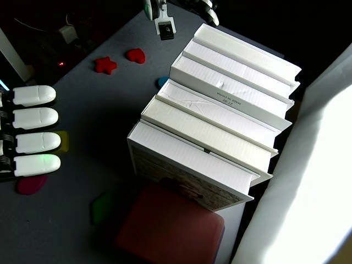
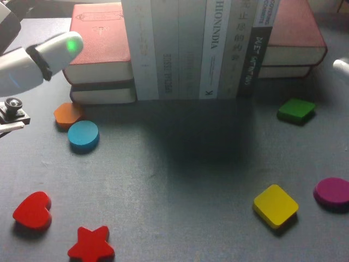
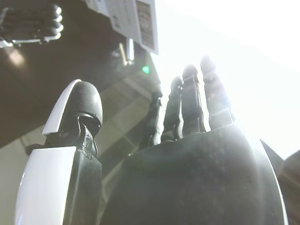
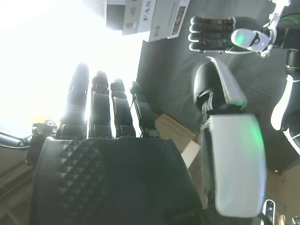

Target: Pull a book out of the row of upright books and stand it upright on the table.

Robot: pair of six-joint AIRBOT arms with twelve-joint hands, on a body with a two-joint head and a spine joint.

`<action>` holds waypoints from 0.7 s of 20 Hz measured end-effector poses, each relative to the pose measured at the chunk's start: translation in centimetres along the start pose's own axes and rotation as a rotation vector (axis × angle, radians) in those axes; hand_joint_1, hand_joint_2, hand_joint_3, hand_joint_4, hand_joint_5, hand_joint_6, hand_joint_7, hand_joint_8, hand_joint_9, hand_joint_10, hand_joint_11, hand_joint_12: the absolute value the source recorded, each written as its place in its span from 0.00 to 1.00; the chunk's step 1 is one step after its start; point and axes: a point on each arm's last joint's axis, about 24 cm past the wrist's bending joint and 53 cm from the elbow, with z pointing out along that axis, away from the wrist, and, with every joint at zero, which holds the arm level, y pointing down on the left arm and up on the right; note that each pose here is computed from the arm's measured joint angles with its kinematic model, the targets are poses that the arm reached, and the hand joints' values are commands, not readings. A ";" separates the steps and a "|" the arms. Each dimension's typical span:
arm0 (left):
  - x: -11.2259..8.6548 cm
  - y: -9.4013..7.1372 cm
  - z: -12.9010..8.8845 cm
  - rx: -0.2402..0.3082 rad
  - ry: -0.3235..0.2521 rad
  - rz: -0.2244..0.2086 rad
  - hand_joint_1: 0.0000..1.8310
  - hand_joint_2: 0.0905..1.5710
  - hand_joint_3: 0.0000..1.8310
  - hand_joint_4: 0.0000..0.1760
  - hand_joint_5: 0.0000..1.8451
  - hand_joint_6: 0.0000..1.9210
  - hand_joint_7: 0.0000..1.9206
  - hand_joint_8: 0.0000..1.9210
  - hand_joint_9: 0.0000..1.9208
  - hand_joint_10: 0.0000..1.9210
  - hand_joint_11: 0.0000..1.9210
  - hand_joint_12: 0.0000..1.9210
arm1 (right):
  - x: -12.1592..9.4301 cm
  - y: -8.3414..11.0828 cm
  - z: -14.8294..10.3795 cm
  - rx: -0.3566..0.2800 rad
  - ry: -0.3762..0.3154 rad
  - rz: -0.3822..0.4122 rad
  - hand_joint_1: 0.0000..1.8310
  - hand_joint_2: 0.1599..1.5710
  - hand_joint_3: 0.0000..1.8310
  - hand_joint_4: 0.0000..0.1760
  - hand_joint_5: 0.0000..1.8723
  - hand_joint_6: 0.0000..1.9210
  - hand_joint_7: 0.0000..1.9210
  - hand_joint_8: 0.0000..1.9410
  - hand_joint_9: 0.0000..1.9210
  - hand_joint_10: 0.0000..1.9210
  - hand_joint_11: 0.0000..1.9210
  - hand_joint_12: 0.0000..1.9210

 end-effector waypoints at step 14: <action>0.1 0.7 0.0 -0.014 -0.003 -0.009 0.18 0.89 0.00 0.00 0.07 0.00 0.04 0.00 0.01 0.00 0.00 0.13 | -1.5 0.3 3.0 -0.034 -0.037 -0.009 0.36 0.86 0.01 0.00 0.00 0.00 0.00 0.00 0.00 0.00 0.00 0.00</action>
